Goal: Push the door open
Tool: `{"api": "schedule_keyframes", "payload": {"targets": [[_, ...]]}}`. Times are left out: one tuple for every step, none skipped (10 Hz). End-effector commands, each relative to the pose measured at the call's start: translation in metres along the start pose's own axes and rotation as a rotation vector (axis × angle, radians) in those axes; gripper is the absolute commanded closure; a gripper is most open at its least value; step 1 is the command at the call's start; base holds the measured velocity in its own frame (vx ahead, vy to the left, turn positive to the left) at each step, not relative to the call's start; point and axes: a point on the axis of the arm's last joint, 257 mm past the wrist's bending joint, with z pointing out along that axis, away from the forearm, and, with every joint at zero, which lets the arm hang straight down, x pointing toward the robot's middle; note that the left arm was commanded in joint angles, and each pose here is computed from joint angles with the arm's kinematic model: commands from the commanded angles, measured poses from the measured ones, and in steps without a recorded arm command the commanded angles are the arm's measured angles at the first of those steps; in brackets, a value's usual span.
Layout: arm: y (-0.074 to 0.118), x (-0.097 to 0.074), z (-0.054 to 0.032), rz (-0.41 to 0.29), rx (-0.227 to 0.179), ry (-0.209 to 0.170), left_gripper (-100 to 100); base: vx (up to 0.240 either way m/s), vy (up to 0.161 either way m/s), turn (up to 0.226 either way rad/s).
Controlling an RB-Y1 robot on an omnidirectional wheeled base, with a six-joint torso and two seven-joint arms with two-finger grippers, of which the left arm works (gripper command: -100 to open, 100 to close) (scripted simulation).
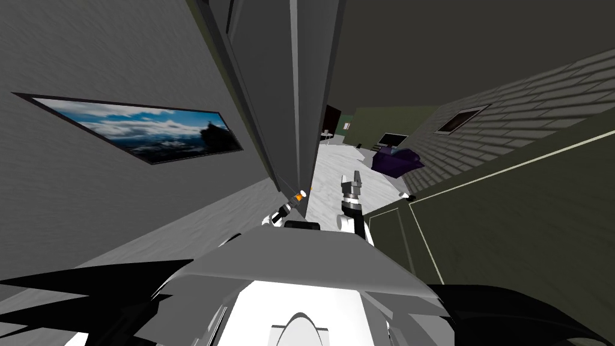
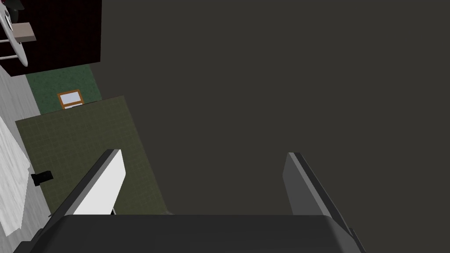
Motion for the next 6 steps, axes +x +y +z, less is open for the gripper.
{"api": "schedule_keyframes", "payload": {"targets": [[-0.0009, 0.0004, -0.0003, -0.001, 0.001, 0.000, 100, -0.014, 0.015, -0.015], [-0.0009, 0.0004, -0.0003, -0.001, 0.001, 0.000, 100, -0.008, 0.009, -0.014], [-0.0009, 0.0004, -0.0003, -0.001, 0.001, 0.000, 100, 0.000, 0.000, 0.000], [-0.0009, 0.0004, -0.0003, -0.001, 0.001, 0.000, 100, 0.000, 0.000, 0.000], [-0.0009, 0.0004, -0.0003, -0.001, 0.001, 0.000, 100, 0.000, 0.000, 0.000], [0.0021, -0.0024, 0.0016, -0.040, -0.010, -0.008, 100, 0.015, -0.013, -0.048]]}}
